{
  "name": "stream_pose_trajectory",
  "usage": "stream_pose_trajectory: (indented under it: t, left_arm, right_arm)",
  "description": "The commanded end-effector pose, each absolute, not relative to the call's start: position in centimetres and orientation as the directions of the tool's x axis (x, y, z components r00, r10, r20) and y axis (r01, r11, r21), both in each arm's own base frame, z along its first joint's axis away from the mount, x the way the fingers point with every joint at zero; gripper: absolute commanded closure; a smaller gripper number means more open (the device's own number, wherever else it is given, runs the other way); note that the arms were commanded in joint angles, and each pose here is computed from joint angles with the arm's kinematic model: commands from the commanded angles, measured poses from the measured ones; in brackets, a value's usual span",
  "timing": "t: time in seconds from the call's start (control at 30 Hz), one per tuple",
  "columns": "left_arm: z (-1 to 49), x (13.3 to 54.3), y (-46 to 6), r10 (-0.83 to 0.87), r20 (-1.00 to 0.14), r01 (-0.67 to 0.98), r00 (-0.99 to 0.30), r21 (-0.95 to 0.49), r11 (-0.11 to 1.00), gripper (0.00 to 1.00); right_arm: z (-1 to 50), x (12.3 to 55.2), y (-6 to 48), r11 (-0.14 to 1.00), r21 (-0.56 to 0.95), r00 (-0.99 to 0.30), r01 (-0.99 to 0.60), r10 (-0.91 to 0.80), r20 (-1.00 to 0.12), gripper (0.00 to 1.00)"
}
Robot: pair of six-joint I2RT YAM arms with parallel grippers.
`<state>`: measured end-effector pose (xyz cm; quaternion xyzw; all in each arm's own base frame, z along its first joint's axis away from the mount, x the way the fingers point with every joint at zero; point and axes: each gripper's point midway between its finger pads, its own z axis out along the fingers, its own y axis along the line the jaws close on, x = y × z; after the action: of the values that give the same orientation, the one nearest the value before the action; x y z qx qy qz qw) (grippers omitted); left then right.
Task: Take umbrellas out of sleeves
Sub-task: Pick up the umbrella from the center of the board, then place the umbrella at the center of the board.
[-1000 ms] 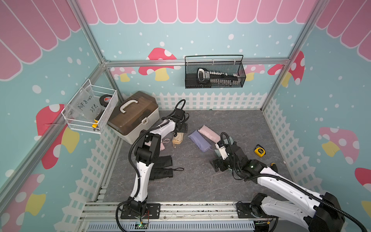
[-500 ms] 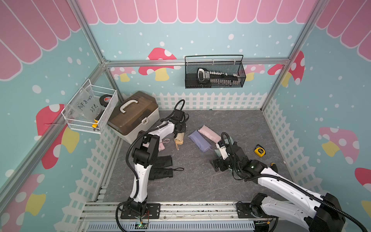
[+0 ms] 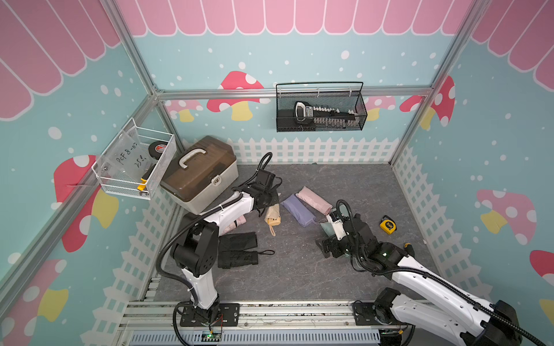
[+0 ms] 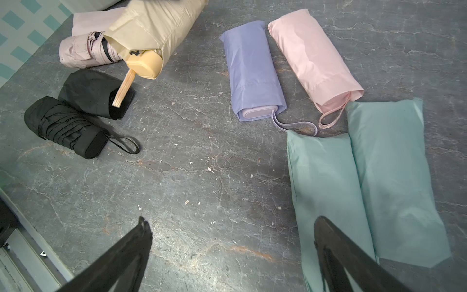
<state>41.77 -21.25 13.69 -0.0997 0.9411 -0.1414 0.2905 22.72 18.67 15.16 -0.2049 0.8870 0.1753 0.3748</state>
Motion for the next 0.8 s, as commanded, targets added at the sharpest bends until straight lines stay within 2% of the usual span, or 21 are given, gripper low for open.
stream_pose_trajectory:
  t: [0.0, 0.07, 0.27, 0.43, 0.77]
  left_arm:
    - [16.2, 39.0, -20.9, -0.389, -0.560, -0.261, -0.732, -0.297, 0.919, 1.00]
    - [16.0, 36.6, -21.2, -0.441, -0.553, -0.342, -0.707, -0.279, 0.897, 1.00]
    - [12.5, 31.6, -27.7, -0.493, -0.370, -0.363, -0.787, -0.369, 0.856, 1.00]
    - [12.8, 31.1, -28.4, -0.502, -0.435, -0.367, -0.747, -0.360, 0.858, 1.00]
    - [10.7, 31.6, -29.2, -0.432, -0.422, -0.335, -0.797, -0.286, 0.898, 0.99]
  right_arm:
    - [14.3, 21.8, 17.9, 0.861, 0.175, -0.665, -0.478, -0.225, -0.712, 0.02]
    - [14.1, 21.4, 17.6, 0.862, 0.182, -0.672, -0.473, -0.219, -0.707, 0.02]
    - [14.3, 20.3, 16.8, 0.864, 0.211, -0.684, -0.457, -0.189, -0.705, 0.04]
    - [13.5, 19.5, 16.4, 0.866, 0.238, -0.703, -0.439, -0.166, -0.691, 0.04]
    - [12.5, 19.6, 16.2, 0.875, 0.218, -0.715, -0.431, -0.184, -0.675, 0.04]
